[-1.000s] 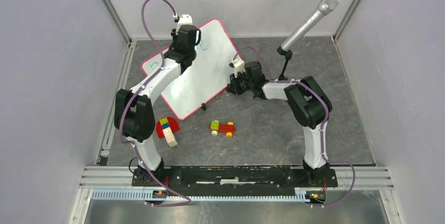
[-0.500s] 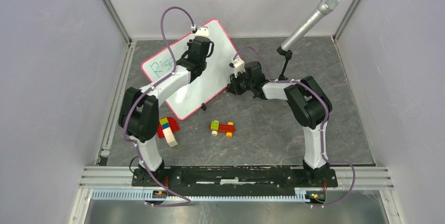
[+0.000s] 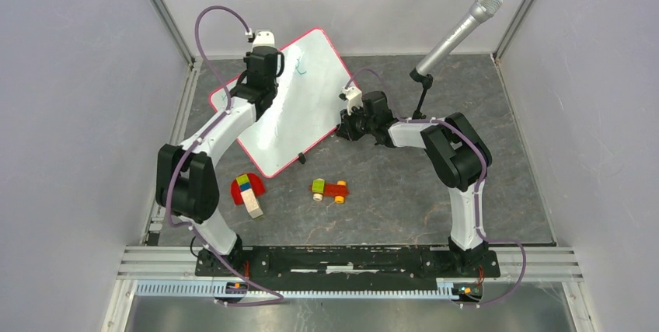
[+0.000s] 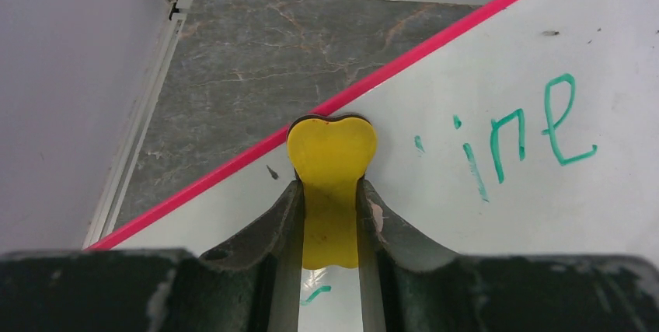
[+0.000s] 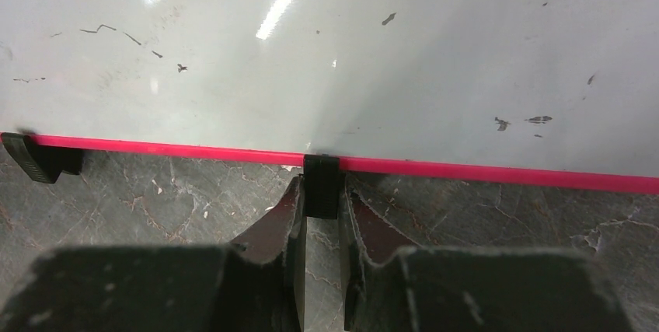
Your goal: Erase the whiteboard
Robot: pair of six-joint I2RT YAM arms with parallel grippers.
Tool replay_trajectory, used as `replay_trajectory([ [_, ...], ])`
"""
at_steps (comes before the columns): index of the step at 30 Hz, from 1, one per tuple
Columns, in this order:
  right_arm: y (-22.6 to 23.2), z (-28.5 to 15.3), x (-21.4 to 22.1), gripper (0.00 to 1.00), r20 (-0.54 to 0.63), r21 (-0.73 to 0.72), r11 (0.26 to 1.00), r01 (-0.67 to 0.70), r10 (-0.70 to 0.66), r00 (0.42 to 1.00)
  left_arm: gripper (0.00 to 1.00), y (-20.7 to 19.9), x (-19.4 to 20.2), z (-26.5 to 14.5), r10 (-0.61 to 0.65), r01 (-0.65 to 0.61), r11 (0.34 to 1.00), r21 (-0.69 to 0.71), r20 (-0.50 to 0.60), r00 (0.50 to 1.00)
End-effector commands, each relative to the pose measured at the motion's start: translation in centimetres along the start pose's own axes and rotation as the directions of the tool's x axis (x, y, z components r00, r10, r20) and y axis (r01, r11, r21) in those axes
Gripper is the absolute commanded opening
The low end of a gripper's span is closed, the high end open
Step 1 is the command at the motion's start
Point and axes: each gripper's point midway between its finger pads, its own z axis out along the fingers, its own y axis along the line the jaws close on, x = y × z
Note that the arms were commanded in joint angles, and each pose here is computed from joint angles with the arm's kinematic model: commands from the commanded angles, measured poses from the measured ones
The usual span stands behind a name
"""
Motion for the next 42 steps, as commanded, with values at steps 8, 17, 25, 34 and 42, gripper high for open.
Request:
replay_trajectory([
  [8,0.1,-0.1,2.0,0.00,-0.059,-0.015,0.999,-0.029,0.028,0.998,0.20,-3.3,5.5,-2.2,0.088,-0.087,0.996,0.032,-0.056,0.995],
  [17,0.2,-0.2,1.8,0.00,-0.055,-0.017,0.999,-0.029,0.028,0.998,0.20,-2.5,6.7,-2.4,0.084,-0.085,0.996,-0.006,-0.064,0.994],
  [25,0.2,-0.1,1.8,0.00,-0.053,-0.018,0.999,-0.031,0.030,0.998,0.20,4.9,3.2,-2.5,0.014,-0.017,0.991,-0.132,-0.030,0.999],
  [34,0.2,-0.1,1.8,0.00,-0.052,-0.020,0.999,-0.031,0.030,0.998,0.22,8.7,2.0,-3.0,-0.052,0.051,0.982,-0.182,-0.002,0.999],
  [42,0.2,-0.1,1.9,0.00,-0.054,-0.019,0.999,-0.032,0.031,0.998,0.21,3.7,5.8,-3.3,0.001,-0.007,0.995,-0.100,-0.056,0.998],
])
